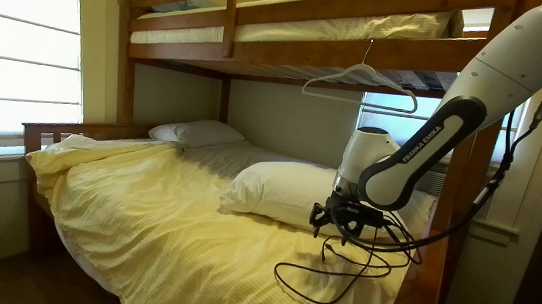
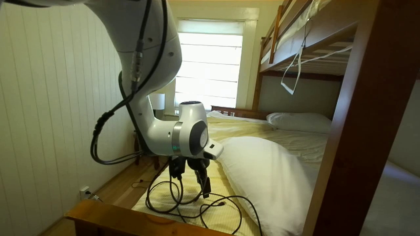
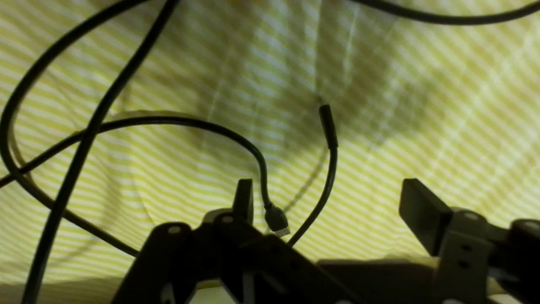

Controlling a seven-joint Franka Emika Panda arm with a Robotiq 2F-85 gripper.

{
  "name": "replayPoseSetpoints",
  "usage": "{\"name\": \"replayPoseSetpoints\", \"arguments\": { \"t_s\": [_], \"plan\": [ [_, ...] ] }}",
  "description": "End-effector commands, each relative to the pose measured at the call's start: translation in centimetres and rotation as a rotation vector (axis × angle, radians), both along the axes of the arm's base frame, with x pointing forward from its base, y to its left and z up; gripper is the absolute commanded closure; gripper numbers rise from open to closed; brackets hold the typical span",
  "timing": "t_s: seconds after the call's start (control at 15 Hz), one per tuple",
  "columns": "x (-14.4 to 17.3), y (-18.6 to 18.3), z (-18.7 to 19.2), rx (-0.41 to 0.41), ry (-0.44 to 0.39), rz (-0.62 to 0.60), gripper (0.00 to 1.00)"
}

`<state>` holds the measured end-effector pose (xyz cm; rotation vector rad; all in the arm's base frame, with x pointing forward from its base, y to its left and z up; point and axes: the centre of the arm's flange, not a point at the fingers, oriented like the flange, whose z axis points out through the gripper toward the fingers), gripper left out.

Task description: Straighten the black cable

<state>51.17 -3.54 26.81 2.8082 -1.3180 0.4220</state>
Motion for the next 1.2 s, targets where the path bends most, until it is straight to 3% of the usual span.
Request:
{"name": "replayPoseSetpoints", "arguments": {
  "t_s": [0.0, 0.13, 0.27, 0.47, 0.6, 0.73, 1.0, 1.13],
  "plan": [
    [2.1, 0.3, -2.0, -0.014, -0.055, -0.039, 0.43],
    [2.6, 0.4, -2.6, -0.013, -0.063, -0.045, 0.54],
    [3.1, 0.6, -3.3, -0.017, -0.059, -0.042, 0.56],
    [3.4, 1.0, -4.0, -0.028, -0.045, -0.039, 0.67],
    [3.5, 1.2, -4.2, -0.042, -0.031, -0.038, 0.89],
    [3.4, 1.2, -3.7, -0.050, -0.021, -0.044, 0.98],
    [2.6, 1.2, 0.5, -0.044, 0.009, -0.079, 0.99],
    [2.5, 0.7, 3.9, -0.035, -0.021, -0.094, 0.99]
  ]
}}
